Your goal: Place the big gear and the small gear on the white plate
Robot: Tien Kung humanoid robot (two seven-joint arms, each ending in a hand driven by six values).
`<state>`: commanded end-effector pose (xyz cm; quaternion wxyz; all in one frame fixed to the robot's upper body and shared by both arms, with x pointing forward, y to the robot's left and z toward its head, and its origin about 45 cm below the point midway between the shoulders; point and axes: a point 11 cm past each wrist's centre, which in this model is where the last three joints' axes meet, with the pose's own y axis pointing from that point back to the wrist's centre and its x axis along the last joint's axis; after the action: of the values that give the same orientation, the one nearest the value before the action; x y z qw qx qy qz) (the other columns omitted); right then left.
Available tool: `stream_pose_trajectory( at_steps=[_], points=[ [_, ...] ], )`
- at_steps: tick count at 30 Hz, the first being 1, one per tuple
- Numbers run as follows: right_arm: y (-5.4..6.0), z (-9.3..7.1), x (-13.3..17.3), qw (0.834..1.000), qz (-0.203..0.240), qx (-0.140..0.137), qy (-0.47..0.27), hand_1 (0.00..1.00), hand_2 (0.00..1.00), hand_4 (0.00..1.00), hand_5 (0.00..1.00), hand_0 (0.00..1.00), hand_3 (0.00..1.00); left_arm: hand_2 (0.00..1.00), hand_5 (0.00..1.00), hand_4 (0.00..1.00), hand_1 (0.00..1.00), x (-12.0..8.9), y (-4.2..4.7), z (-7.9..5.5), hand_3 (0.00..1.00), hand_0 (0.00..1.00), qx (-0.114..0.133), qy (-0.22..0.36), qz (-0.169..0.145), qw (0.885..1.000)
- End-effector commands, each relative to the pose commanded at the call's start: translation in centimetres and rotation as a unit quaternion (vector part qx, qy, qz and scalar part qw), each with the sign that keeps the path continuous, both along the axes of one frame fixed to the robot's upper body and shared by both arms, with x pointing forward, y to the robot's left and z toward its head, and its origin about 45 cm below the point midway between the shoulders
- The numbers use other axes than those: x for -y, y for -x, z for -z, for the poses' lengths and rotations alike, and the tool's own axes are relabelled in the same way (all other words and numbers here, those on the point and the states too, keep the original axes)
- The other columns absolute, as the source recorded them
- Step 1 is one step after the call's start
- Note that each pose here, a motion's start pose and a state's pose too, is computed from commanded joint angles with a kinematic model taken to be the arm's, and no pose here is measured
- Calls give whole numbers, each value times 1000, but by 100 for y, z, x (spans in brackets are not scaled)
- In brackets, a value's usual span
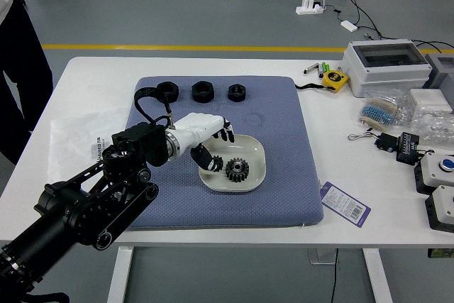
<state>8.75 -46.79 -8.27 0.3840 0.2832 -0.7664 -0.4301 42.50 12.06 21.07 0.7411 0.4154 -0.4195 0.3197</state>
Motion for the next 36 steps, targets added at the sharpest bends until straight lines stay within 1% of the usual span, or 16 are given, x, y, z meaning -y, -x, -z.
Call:
stream_pose_trajectory(
  at_steps=[2,6,9,11,13,14,17,19,20,24,25,26,29,31,32,36],
  points=[
    [-1,0,0,1000,0,0,0,659,729,835,680,652,575,762,2,998,696,3,-5,-32,759,563,7,7,0,1000],
    [-3,0,-1,1000,0,0,0,659,729,835,680,652,575,762,2,998,696,-16,-23,-108,759,563,23,23,-6,999],
    [-1,0,0,1000,0,0,0,658,729,835,681,651,574,772,15,998,706,-87,-54,-178,760,587,44,51,-24,997],
    [0,0,1,1000,0,0,0,658,729,835,681,651,574,772,15,998,706,-98,-60,-189,760,587,48,56,-27,997],
    [5,2,-2,1000,-1,-1,0,658,729,835,681,651,574,772,15,998,706,-201,-84,-211,760,587,58,109,-57,991],
    [7,2,-2,1000,-1,-2,0,658,729,836,680,651,575,764,164,957,692,-263,-94,-203,768,597,56,136,-74,986],
    [10,4,-4,1000,-1,-2,0,658,729,836,680,651,575,764,164,957,692,-423,-100,-138,768,597,41,207,-116,971],
    [13,5,-5,1000,0,-2,0,658,729,836,680,651,575,764,164,957,692,-535,-85,-76,768,597,26,255,-142,956],
    [19,7,-6,1000,0,-2,0,659,729,835,680,651,575,744,190,914,675,-609,-64,-34,747,588,20,281,-156,947],
    [30,10,-8,1000,0,-3,-1,659,729,835,680,651,575,744,190,914,675,-780,-15,59,747,588,-7,358,-184,915],
    [37,12,-8,1000,0,-3,-1,659,729,835,680,651,575,744,190,914,675,-860,14,102,747,588,-13,379,-194,905],
    [40,12,-8,1000,0,-3,-1,659,730,836,680,652,575,750,246,900,676,-899,28,122,738,630,-21,400,-201,894],
    [64,18,-8,1000,1,-4,-1,659,730,836,680,652,575,750,246,900,676,-1107,120,210,738,630,-29,469,-232,852],
    [70,19,-9,1000,1,-5,-1,659,730,836,680,652,575,750,246,900,676,-1168,148,233,738,630,-36,503,-243,829],
    [78,21,-10,1000,1,-5,-2,659,729,836,681,652,575,756,409,919,680,-1228,179,243,763,673,-35,523,-250,814],
    [109,31,-18,1000,2,-8,-3,659,729,836,681,652,575,756,409,919,680,-1425,296,267,763,673,-37,603,-269,750]
  ],
)
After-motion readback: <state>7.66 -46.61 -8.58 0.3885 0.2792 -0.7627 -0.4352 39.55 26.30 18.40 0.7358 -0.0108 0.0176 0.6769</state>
